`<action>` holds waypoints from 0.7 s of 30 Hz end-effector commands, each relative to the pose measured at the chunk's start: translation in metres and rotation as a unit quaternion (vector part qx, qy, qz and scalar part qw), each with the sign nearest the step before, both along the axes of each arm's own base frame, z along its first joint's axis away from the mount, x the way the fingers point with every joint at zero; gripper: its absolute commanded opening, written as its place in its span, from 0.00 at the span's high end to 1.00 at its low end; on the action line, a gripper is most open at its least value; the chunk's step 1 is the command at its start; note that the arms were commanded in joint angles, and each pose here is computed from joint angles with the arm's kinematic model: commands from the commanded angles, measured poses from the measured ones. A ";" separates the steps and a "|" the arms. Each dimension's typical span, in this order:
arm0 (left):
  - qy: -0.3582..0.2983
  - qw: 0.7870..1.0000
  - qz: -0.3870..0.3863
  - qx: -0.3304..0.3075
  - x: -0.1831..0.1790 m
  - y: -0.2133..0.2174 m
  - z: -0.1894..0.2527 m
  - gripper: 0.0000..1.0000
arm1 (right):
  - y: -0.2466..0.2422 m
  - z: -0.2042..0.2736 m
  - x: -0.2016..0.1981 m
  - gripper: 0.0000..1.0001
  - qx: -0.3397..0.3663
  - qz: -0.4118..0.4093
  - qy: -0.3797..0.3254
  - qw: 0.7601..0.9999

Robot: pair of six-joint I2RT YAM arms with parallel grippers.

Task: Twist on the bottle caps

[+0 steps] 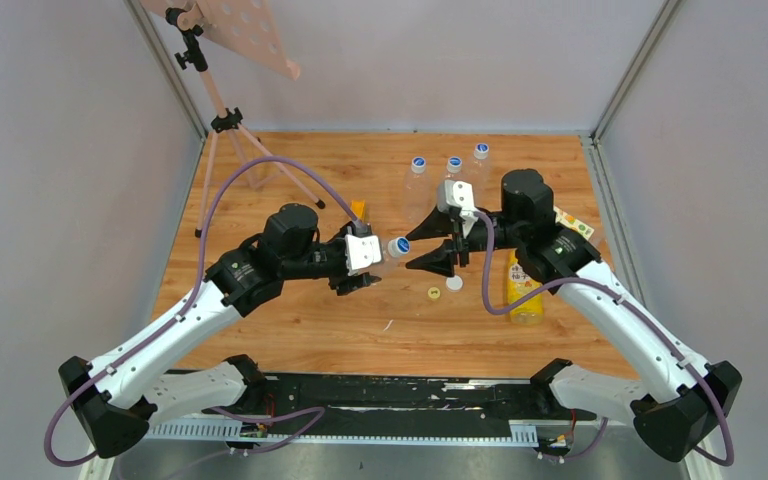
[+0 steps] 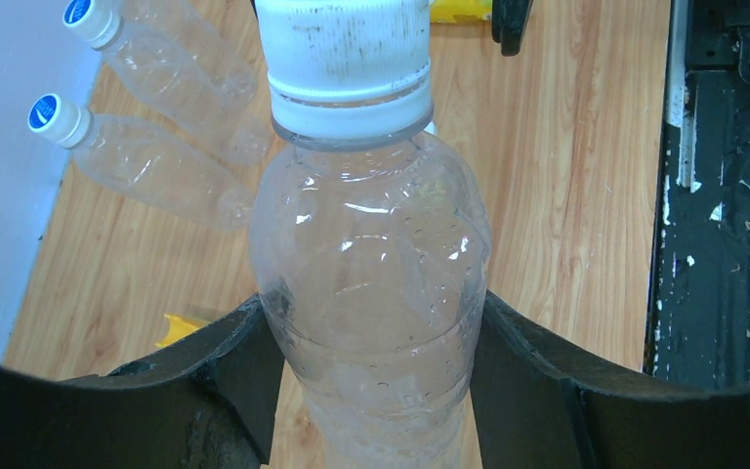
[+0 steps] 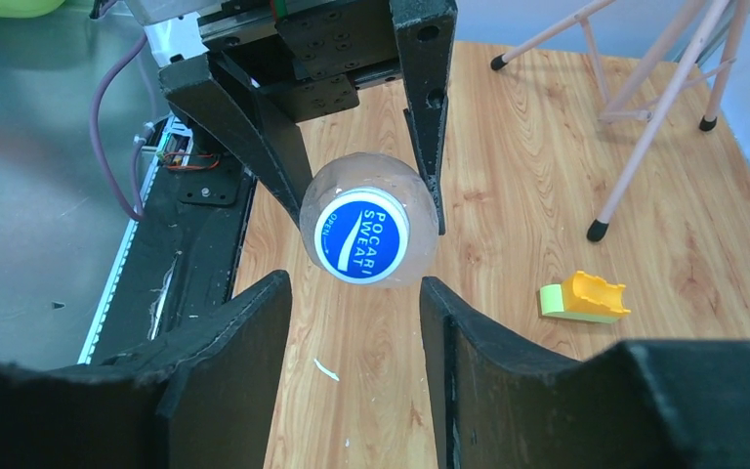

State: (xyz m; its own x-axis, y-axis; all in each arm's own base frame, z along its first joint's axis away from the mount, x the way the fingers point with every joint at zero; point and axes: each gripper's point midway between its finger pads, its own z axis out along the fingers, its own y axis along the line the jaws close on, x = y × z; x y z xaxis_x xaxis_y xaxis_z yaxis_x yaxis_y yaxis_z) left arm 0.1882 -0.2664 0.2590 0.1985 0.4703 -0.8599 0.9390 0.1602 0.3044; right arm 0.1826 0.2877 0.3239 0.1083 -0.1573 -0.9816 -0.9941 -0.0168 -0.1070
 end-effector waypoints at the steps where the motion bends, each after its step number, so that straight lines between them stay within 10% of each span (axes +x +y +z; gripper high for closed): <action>1: -0.014 1.000 -0.020 -0.018 -0.003 -0.005 0.013 0.71 | 0.005 0.027 -0.005 0.49 0.026 0.027 -0.041 0.998; 15: -0.006 1.000 -0.026 -0.014 -0.002 -0.010 0.009 0.71 | 0.007 0.033 -0.004 0.56 0.029 0.028 -0.042 0.998; 21: -0.015 1.000 -0.015 -0.013 0.002 -0.009 0.014 0.71 | 0.012 0.026 0.001 0.81 0.021 0.018 -0.004 1.000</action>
State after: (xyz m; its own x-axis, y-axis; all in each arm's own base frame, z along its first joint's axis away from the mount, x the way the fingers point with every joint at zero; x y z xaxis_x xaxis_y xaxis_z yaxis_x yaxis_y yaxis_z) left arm 0.1861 -0.2701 0.2509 0.1836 0.4789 -0.8584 0.9508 0.1351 0.2787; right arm 0.1835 0.2930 0.3331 0.1151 -0.1442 -0.9828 -0.9932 -0.0351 -0.1111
